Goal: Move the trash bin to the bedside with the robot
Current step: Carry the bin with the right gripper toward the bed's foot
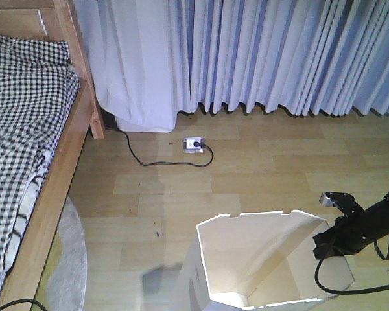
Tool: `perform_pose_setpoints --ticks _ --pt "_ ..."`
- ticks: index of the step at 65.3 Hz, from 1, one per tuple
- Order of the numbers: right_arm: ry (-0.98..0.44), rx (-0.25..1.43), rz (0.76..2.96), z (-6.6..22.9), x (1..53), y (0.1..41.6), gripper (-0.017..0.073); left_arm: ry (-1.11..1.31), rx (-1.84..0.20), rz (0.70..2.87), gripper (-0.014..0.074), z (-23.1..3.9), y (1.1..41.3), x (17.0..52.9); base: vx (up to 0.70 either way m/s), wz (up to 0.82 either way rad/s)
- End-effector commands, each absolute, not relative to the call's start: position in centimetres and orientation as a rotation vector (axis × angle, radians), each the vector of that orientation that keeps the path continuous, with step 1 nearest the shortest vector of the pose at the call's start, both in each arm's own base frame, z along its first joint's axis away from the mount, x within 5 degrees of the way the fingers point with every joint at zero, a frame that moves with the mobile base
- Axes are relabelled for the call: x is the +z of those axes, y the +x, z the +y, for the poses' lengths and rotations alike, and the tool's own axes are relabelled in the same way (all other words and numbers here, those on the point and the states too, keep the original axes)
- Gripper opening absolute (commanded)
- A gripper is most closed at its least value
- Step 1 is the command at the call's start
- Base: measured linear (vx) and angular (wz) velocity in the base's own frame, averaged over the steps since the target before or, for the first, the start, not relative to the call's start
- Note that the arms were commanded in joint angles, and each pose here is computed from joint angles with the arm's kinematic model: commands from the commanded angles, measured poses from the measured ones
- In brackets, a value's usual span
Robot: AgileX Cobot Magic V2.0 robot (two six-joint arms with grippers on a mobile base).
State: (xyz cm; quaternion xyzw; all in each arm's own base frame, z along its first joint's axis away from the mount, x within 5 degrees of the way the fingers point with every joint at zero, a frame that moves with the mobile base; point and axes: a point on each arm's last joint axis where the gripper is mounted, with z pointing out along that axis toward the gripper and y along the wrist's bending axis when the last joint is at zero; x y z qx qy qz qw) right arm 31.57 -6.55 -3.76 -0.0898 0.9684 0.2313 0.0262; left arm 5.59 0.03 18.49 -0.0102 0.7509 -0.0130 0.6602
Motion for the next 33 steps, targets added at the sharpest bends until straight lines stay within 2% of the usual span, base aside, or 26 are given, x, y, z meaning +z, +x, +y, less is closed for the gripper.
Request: perform_pose_setpoints --ticks 1,33 --pt "-0.261 0.966 2.902 -5.55 -0.35 32.19 -0.0006 -0.018 -0.039 1.632 -0.0006 -0.04 5.65 18.39 0.30 0.01" --pt "-0.261 0.966 2.902 -5.55 -0.35 32.19 -0.0006 -0.018 -0.039 1.632 -0.0006 -0.04 5.65 18.39 0.28 0.01"
